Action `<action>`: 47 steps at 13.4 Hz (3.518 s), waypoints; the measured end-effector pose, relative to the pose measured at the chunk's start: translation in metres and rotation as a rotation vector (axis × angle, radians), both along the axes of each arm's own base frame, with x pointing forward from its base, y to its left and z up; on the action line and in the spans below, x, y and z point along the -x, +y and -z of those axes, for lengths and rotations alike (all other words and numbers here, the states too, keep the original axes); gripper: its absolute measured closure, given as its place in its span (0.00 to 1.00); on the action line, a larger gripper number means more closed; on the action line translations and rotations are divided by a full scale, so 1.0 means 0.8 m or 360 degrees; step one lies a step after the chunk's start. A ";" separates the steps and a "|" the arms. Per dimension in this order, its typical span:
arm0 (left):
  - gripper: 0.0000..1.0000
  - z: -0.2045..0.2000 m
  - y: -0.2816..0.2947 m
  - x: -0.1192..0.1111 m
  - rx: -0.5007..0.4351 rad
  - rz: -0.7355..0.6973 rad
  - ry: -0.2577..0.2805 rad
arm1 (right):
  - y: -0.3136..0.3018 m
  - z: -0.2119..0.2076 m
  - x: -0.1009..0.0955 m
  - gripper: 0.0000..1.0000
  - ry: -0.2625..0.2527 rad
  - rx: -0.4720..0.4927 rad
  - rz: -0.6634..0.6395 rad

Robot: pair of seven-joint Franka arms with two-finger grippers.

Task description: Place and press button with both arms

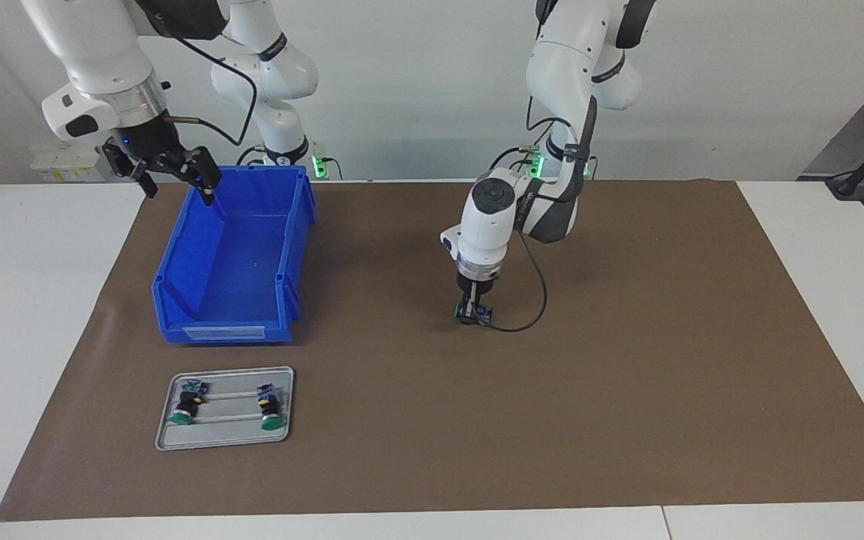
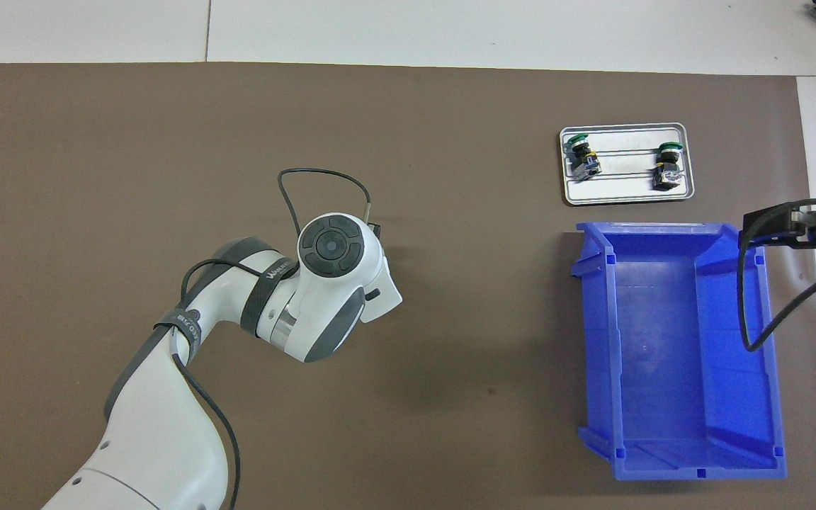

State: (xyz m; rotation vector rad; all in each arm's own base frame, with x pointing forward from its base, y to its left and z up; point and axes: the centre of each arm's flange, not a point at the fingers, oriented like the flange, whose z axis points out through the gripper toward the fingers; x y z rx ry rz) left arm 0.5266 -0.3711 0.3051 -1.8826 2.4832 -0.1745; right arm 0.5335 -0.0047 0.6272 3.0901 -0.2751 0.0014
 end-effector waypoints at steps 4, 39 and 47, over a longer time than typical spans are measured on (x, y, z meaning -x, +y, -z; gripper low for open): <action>0.67 -0.028 0.034 -0.042 0.0280 -0.0350 0.0088 | 0.000 0.000 0.000 0.00 0.0000 0.0000 0.0000; 0.64 0.088 0.211 0.046 0.1796 -0.0789 0.0550 | 0.000 0.000 0.000 0.00 0.0000 0.0000 0.0000; 0.58 0.083 0.218 0.043 0.1807 -0.0799 0.0532 | 0.000 0.000 0.000 0.00 0.0000 0.0000 0.0000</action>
